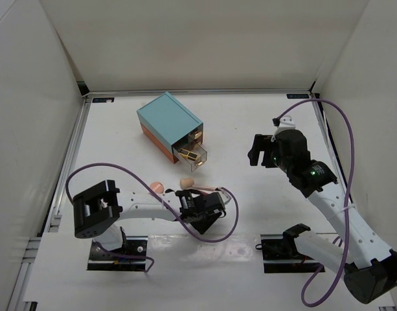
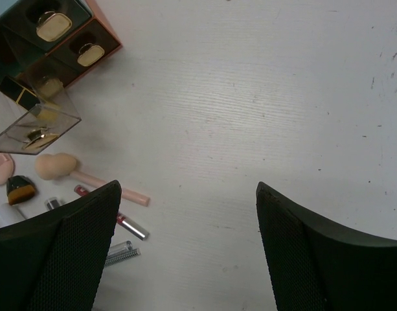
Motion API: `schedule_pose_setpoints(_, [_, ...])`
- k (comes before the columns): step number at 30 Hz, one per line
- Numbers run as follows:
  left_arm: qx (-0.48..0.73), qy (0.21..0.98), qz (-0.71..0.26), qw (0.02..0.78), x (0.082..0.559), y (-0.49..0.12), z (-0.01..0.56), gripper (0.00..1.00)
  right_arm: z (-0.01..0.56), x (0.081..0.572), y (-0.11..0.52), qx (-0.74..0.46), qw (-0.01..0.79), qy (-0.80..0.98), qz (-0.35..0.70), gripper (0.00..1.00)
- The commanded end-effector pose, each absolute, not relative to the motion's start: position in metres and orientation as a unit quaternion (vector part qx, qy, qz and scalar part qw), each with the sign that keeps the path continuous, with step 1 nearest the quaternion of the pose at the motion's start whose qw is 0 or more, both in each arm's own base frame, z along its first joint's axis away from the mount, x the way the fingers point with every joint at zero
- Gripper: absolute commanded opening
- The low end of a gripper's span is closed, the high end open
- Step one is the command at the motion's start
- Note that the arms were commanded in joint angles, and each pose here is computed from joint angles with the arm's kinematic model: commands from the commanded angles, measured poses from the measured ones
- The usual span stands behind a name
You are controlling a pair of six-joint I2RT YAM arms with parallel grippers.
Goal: Organize the makeup
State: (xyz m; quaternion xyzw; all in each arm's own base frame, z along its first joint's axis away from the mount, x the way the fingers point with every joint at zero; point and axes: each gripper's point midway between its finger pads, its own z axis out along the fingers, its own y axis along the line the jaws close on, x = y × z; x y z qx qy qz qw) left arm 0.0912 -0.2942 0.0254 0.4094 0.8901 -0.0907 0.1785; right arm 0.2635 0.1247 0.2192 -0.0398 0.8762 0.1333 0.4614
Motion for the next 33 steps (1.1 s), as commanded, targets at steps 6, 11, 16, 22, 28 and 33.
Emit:
schedule_pose_setpoints(6, [0.395,0.891,-0.07,0.215,0.11,-0.305,0.017,0.57,0.224,0.26,0.127,-0.049,0.46,0.875,0.145,0.87])
schedule_pose_setpoints(11, [0.388,0.901,-0.051,0.189,0.102,-0.29,0.012,0.48,0.228,0.259,0.125,-0.061,0.463,0.874,0.136,0.87])
schedule_pose_setpoints(16, [0.394,0.904,-0.062,0.155,0.076,-0.283,0.009,0.35,0.231,0.258,0.115,-0.055,0.471,0.873,0.115,0.87])
schedule_pose_setpoints(22, [0.416,0.895,-0.06,0.151,0.069,-0.287,0.009,0.14,0.23,0.257,0.109,-0.058,0.472,0.874,0.1,0.88])
schedule_pose_setpoints(28, [0.437,0.876,-0.087,0.186,0.075,-0.314,0.039,0.1,0.231,0.257,0.109,-0.057,0.48,0.869,0.103,0.88])
schedule_pose_setpoints(33, [0.451,0.861,-0.1,0.212,0.081,-0.326,0.068,0.1,0.23,0.256,0.109,-0.058,0.48,0.869,0.106,0.88])
